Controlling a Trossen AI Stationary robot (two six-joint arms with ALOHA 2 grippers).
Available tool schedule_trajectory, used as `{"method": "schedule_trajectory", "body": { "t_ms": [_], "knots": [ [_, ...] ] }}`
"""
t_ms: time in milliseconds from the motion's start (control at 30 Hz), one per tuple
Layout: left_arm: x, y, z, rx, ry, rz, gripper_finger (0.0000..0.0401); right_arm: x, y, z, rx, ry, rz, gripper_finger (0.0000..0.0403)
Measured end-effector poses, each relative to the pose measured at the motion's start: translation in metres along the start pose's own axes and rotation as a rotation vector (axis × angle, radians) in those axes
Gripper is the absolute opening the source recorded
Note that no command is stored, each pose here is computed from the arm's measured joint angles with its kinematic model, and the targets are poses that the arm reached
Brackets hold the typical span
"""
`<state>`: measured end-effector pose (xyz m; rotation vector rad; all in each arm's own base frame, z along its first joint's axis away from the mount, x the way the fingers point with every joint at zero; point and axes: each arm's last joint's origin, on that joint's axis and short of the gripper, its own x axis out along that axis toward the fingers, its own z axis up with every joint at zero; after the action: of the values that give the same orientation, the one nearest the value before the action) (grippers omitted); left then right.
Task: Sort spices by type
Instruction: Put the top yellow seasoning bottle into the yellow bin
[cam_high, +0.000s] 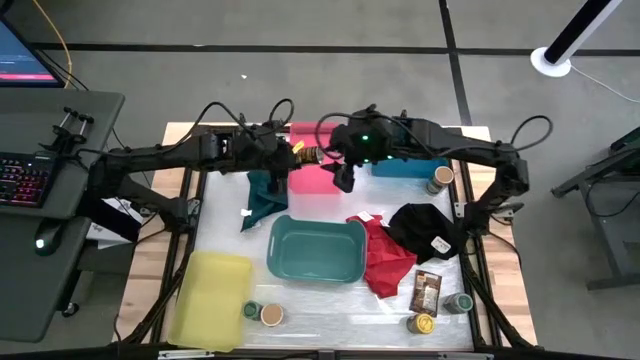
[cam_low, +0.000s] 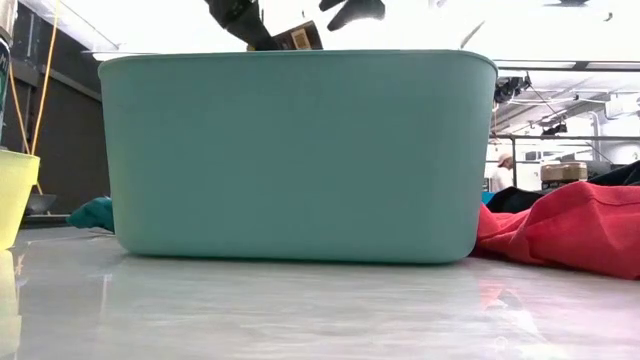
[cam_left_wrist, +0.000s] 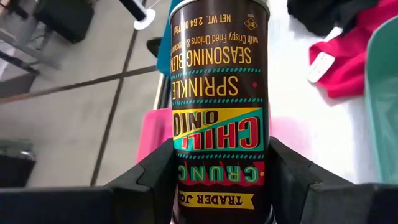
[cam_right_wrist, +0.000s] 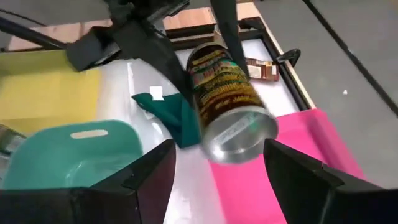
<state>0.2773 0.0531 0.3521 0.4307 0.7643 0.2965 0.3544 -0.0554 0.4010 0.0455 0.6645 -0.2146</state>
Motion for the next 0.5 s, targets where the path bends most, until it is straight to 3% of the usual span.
{"method": "schedule_trajectory", "body": {
  "t_ms": [500],
  "knots": [
    [-0.012, 0.009, -0.018, 0.040, 0.152, 0.076, 0.0166, 0.007, -0.001, 0.006, -0.104, -0.023, -0.040, 0.0238]
  ]
}}
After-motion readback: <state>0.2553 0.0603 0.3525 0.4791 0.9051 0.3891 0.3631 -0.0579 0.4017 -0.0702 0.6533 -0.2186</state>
